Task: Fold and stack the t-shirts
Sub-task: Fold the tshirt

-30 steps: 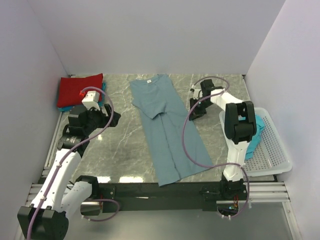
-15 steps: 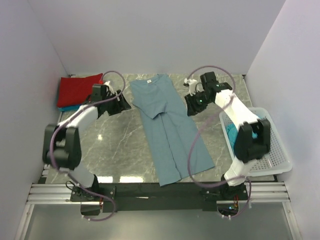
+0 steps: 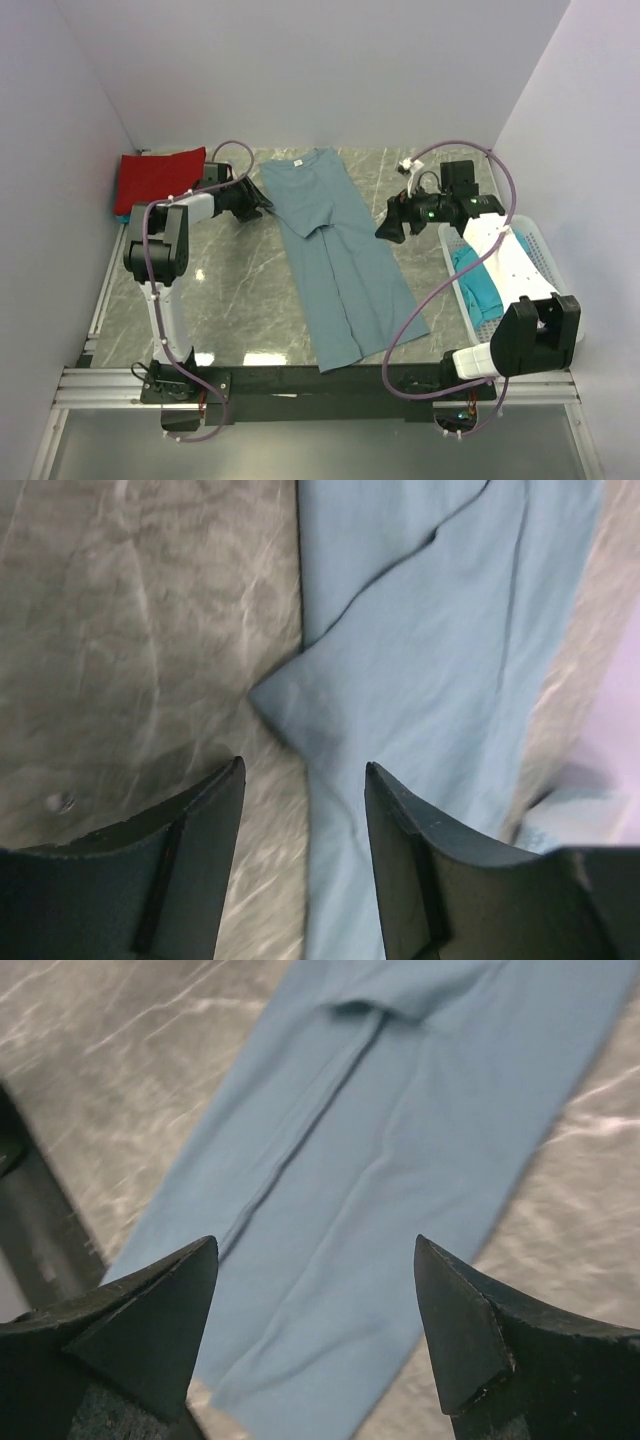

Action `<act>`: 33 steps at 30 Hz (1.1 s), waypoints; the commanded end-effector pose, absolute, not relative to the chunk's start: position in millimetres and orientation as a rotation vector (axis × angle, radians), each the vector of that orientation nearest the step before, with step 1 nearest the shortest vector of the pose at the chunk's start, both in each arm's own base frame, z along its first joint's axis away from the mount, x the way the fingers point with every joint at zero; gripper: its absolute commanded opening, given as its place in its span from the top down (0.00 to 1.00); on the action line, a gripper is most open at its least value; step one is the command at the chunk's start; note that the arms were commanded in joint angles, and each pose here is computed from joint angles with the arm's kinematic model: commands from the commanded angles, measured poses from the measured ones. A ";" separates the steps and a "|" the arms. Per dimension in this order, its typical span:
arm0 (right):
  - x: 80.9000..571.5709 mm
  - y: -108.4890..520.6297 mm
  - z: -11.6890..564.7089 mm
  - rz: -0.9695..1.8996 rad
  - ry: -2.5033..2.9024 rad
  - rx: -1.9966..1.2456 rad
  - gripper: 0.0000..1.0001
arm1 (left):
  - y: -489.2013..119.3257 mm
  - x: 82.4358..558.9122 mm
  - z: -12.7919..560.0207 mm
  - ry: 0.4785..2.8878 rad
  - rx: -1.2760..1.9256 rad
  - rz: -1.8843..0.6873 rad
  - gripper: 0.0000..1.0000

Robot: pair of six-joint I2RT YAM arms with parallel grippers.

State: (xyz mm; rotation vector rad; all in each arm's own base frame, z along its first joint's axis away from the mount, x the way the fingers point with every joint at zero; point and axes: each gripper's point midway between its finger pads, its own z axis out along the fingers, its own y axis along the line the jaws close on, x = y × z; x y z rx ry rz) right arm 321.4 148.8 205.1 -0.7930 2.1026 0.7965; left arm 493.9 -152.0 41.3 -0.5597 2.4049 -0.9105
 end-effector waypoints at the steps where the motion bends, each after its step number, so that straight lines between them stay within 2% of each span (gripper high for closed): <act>1: 312.7 164.0 240.2 0.861 1.944 -0.869 0.15 | -159.9 505.4 38.6 2.346 -0.685 -0.991 0.43; 11: 309.1 164.6 236.8 0.886 1.952 -0.881 0.14 | -159.4 501.4 19.6 2.345 -0.814 -0.960 0.44; 14: 308.8 164.8 237.0 0.888 1.951 -0.880 0.14 | -153.2 502.9 21.1 2.342 -0.804 -0.904 0.55; 22: 309.0 165.8 232.7 0.902 1.965 -0.883 0.14 | -150.9 516.5 38.9 2.322 -0.705 -0.868 0.62; 29: 309.9 165.1 230.2 0.902 1.973 -0.882 0.14 | -153.2 522.8 43.6 2.318 -0.654 -0.876 0.81; 33: 309.4 165.7 228.1 0.908 1.978 -0.890 0.14 | -154.7 528.0 48.6 2.310 -0.618 -0.881 0.87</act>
